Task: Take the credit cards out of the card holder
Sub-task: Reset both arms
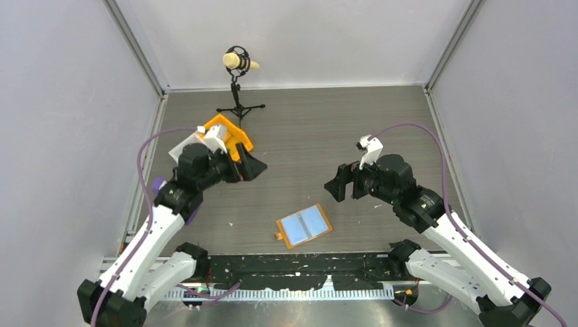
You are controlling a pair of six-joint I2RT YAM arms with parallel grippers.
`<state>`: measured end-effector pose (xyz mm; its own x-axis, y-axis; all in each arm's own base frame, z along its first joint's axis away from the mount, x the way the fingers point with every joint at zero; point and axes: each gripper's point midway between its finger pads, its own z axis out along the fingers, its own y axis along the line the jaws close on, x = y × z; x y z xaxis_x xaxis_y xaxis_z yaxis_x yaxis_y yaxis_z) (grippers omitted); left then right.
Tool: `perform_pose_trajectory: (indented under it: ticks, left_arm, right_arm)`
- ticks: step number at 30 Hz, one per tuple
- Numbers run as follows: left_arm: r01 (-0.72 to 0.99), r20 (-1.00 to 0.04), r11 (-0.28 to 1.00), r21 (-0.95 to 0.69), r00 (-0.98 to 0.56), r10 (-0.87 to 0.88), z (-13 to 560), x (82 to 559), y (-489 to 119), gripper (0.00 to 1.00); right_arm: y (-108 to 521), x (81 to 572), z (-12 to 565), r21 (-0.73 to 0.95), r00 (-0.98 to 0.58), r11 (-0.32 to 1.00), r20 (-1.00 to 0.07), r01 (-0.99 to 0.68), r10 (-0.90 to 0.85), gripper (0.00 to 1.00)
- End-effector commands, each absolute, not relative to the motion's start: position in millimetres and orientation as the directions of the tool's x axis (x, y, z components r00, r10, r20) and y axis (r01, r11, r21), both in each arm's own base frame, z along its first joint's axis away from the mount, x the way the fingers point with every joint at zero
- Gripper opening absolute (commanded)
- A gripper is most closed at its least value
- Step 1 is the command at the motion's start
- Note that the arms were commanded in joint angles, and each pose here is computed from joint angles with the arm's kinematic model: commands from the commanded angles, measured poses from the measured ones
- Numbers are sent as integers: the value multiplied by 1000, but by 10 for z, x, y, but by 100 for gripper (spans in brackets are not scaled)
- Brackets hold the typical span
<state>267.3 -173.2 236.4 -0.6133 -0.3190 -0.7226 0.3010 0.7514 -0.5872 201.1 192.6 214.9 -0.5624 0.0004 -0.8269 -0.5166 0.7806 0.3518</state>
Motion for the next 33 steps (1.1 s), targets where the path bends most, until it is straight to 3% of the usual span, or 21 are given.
perform_pose_trajectory:
  ticks: [1,6,11,17,33]
  left_arm:
    - [455,-735,620,-640,-599,-318,2506,2243,-2033,100]
    - [525,-766,578,-625,-556,-324,2524,1861,-2000,100]
    - [489,-782,629,-604,-515,-350,2410,1678,-1741,100]
    - [486,-788,625,-610,-454,-416,2445,1540,-1573,100]
    - [481,-780,622,-618,-476,-406,2514,1449,-1548,100]
  right_arm:
    - [1859,2158,2472,328,-478,809,-876,-489,66,95]
    - [1764,2224,2403,330,-441,836,-890,-439,120,95]
    - [1752,2186,2378,370,-438,825,-883,-428,169,95]
    - [1697,2150,2486,386,-367,809,-902,-444,228,95]
    - [1605,2090,2709,434,-314,790,-894,-433,319,95]
